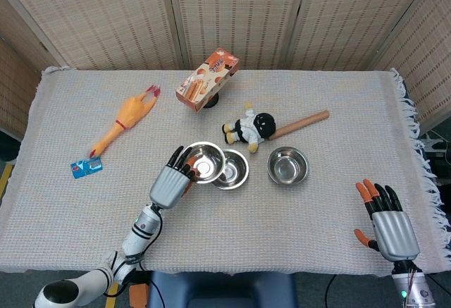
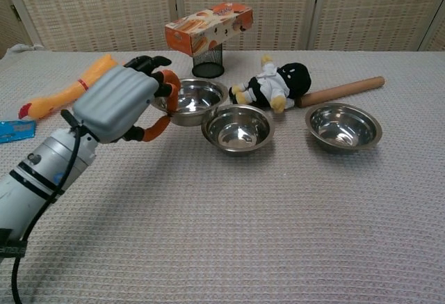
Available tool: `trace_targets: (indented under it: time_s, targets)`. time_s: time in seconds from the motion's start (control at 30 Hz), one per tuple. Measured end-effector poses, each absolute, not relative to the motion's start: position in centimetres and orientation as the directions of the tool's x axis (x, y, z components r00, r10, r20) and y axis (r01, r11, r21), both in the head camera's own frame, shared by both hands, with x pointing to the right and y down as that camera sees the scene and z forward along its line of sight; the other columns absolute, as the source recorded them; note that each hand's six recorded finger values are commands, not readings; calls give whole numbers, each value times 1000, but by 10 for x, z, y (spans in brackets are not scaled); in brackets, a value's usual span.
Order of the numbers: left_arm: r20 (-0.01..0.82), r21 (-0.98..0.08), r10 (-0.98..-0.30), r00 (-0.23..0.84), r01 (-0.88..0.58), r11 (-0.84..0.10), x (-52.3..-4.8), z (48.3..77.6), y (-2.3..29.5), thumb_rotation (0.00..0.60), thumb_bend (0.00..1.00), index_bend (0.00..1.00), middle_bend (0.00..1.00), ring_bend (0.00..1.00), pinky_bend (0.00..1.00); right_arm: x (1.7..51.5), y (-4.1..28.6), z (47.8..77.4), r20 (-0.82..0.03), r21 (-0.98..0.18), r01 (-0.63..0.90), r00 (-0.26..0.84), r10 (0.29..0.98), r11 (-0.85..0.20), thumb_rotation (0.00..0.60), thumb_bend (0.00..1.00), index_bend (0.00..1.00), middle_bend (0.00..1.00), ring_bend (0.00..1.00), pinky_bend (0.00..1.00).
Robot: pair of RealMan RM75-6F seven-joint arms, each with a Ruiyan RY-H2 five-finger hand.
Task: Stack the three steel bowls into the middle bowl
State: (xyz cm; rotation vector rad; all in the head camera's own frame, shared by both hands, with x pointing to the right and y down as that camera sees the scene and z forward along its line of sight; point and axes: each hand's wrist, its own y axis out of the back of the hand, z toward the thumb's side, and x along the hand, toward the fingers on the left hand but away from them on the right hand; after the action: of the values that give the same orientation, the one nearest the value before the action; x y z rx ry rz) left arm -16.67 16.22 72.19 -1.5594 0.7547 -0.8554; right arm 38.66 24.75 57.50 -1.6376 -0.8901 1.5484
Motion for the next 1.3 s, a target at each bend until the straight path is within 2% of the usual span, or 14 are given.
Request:
trace_targets:
  time_s: [0.07,0.1,0.2,0.23,0.3,0.43,0.6,0.8,0.93,1.13,1.3]
  targets:
    - [141,-985,-824,549,-2,-170,-148,728,164,600,454,699,251,86,146,388,246,573,-512,-858,20,44,858,-513,600,107,0,0,0,0]
    - [152,-984,-818,554,7,-178,-142,730,165,600,454,610,229,72,145,389,246,572,-510,-859,23,42,859,-511,600,107,0,0,0,0]
    - [201,-977,-804,560,57,-205,-129,741,166,600,454,182,142,10,134,391,245,570,-504,-862,30,39,863,-505,600,107,0,0,0,0]
    - [218,-974,-799,560,78,-211,-126,745,166,600,455,73,122,2,132,391,245,569,-502,-863,32,39,864,-503,600,107,0,0,0,0]
    - [228,-973,-797,560,95,-211,-124,746,166,600,455,0,96,0,131,392,244,568,-500,-865,34,39,865,-501,600,107,0,0,0,0]
    - [224,-972,-794,566,74,-222,-120,741,169,600,455,0,52,0,129,392,245,567,-500,-865,34,40,865,-501,600,107,0,0,0,0]
    - [226,-969,-781,582,49,-243,-118,728,177,600,452,0,42,0,129,390,244,569,-501,-864,25,45,864,-502,600,107,0,0,0,0]
    - [238,-960,-770,592,21,-281,-133,695,190,600,448,0,34,0,128,380,237,584,-509,-859,15,71,858,-511,600,107,0,0,0,0]
    - [283,-953,-793,540,65,-296,-190,672,196,600,448,0,33,0,123,359,223,604,-522,-851,-23,141,841,-524,600,107,21,0,0,0]
    - [350,-936,-879,322,156,-315,-319,642,214,600,448,0,34,0,119,316,193,649,-538,-842,-106,235,809,-529,600,133,228,0,0,0]
    - [353,-935,-915,196,101,-339,-371,625,232,600,449,0,34,0,119,290,175,685,-551,-834,-148,254,795,-532,600,193,330,0,0,0]
